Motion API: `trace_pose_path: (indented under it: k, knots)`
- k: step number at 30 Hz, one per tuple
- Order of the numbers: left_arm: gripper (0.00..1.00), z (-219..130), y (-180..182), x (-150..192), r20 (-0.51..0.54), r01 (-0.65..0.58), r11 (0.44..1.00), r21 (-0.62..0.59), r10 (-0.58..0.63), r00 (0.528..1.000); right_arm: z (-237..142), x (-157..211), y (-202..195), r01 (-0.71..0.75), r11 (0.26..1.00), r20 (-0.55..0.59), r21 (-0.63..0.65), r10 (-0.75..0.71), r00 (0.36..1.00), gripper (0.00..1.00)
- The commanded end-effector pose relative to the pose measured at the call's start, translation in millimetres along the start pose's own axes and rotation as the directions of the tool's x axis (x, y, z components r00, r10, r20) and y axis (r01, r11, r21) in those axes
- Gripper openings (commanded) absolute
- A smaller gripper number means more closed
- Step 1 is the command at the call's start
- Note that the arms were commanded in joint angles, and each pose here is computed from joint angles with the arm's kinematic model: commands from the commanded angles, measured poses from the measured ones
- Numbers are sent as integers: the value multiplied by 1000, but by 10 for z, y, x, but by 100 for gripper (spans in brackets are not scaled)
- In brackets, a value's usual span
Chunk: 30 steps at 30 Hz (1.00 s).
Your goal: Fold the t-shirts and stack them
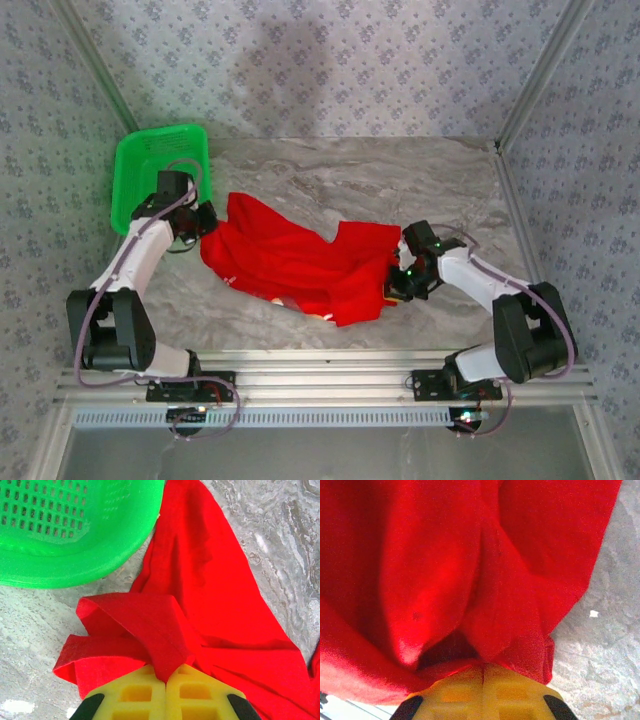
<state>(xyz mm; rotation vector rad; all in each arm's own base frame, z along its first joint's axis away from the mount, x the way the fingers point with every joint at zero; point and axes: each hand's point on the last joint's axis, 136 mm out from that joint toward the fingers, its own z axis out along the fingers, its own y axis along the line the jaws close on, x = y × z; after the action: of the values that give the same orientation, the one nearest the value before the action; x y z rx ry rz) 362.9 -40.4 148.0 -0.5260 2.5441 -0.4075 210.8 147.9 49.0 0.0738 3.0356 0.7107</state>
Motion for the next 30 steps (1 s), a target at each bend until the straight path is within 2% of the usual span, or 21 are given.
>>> trace_pose_path:
  k: [1,11,17,22,25,30]
  knots:
    - [0,-179,-90,-55,34,-11,999,31,10,999,-154,70,101,15,1000,-7,-23,-15,1000,0]
    - [0,-275,-124,-73,48,-10,999,43,8,999,-442,35,250,17,998,42,-66,-14,999,0]
    - [0,-580,-299,-312,120,-18,996,88,8,993,-1003,-272,494,2,981,198,-195,38,979,0]
    - [0,-1048,-601,-805,246,-54,985,162,13,969,-1955,-769,850,66,939,435,-337,93,896,0]
    - [0,-1345,-723,-1152,319,-84,982,172,25,947,-2720,-1098,979,135,914,591,-383,130,796,0]
    - [0,-1930,-963,-1719,461,-125,967,220,10,888,-3862,-1448,1051,226,845,736,-485,254,628,0]
